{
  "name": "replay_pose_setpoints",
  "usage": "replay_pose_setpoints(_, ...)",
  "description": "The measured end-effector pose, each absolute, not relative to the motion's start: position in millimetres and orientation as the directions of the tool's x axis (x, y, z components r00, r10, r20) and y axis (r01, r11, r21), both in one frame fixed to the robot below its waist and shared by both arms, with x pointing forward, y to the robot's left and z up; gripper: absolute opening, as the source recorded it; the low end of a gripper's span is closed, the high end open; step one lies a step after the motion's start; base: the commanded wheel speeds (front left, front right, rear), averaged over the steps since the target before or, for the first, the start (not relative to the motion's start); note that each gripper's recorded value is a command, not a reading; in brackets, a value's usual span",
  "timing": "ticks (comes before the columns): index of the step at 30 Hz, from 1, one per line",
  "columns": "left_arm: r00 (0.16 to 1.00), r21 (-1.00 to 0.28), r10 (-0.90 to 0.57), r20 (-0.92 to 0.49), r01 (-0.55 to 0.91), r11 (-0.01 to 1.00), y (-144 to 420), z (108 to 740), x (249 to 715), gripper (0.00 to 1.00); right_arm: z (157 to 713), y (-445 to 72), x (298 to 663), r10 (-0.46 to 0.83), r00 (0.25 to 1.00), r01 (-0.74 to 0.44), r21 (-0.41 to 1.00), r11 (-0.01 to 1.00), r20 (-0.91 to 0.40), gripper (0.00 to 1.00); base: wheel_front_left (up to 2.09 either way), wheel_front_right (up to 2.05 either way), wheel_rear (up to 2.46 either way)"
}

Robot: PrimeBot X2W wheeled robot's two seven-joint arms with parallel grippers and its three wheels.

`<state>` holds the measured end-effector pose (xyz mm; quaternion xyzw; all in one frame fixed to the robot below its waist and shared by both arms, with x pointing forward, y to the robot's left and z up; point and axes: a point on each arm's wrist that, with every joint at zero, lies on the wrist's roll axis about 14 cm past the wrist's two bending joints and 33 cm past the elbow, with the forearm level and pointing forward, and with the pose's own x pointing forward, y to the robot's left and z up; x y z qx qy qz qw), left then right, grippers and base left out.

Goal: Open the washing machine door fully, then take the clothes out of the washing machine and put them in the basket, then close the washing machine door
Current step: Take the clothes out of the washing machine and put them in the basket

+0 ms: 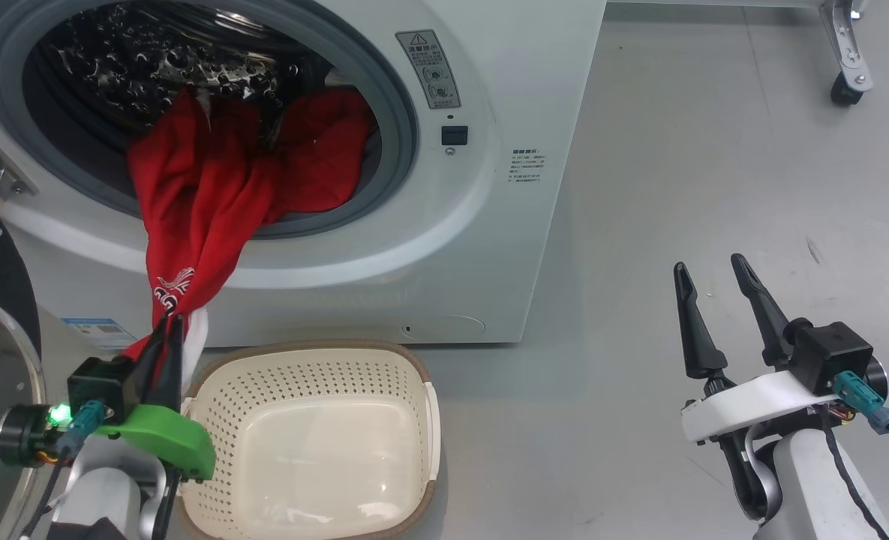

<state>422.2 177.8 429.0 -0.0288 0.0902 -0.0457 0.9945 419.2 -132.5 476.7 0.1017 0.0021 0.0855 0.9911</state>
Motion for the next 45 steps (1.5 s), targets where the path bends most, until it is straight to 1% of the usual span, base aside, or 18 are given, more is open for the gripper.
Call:
replay_pose_setpoints(4,0.984,-0.088,-0.115,-0.139,0.103,0.991,165.8,438.7,421.6,0.0,476.5,-130.2,419.9,0.176,0.984,-0.175,0.203,0.963,0.013,1.0,0.0,0.0,0.0)
replay_pose_setpoints(12,0.993,-0.088,-0.114,0.029,0.116,0.989,164.3,490.6,434.7,0.0,475.5,-125.4,420.6,0.189,0.982,-0.188,0.205,0.961,0.011,1.0,0.0,0.0,0.0)
replay_pose_setpoints(13,0.993,-0.088,-0.114,0.029,0.116,0.989,164.3,490.6,434.7,0.0,475.5,-125.4,420.6,0.189,0.982,-0.188,0.205,0.961,0.011,1.0,0.0,0.0,0.0)
replay_pose_setpoints(20,0.976,-0.082,-0.076,0.202,0.094,0.992,172.3,545.9,441.6,0.0,476.0,-126.5,420.3,0.187,0.982,-0.185,0.204,0.961,0.013,1.0,0.0,0.0,0.0)
replay_pose_setpoints(28,0.95,-0.057,-0.082,0.303,0.104,0.993,168.9,578.3,441.4,0.0,474.8,-127.8,419.7,0.183,0.983,-0.181,0.204,0.962,0.009,1.0,0.0,0.0,0.0)
replay_pose_setpoints(31,0.947,-0.061,-0.086,0.309,0.11,0.992,165.8,579.4,440.8,0.0,473.8,-127.0,419.5,0.186,0.983,-0.183,0.204,0.962,0.007,1.0,0.0,0.0,0.0)
replay_pose_setpoints(33,0.947,-0.065,-0.09,0.307,0.116,0.991,163.3,578.1,439.6,0.0,472.8,-126.1,419.2,0.189,0.982,-0.186,0.205,0.961,0.004,1.0,0.0,0.0,0.0)
replay_pose_setpoints(35,0.956,-0.07,-0.099,0.275,0.123,0.99,159.6,566.5,437.3,0.0,471.6,-124.1,418.7,0.195,0.981,-0.191,0.205,0.96,0.001,1.0,0.0,0.0,0.0)
replay_pose_setpoints(38,0.984,-0.082,-0.142,0.105,0.151,0.985,147.4,512.9,425.1,0.0,469.2,-124.1,418.1,0.196,0.981,-0.19,0.206,0.96,-0.006,1.0,0.0,0.0,0.0)
replay_pose_setpoints(40,0.985,-0.092,-0.172,-0.004,0.171,0.981,139.1,482.2,414.2,0.0,467.3,-124.4,417.6,0.196,0.981,-0.189,0.206,0.96,-0.011,1.0,0.0,0.0,0.0)
replay_pose_setpoints(45,0.965,-0.107,-0.222,-0.138,0.209,0.972,125.0,446.3,406.2,0.0,461.7,-127.0,416.6,0.19,0.981,-0.18,0.206,0.962,-0.027,1.0,0.0,0.0,0.0)
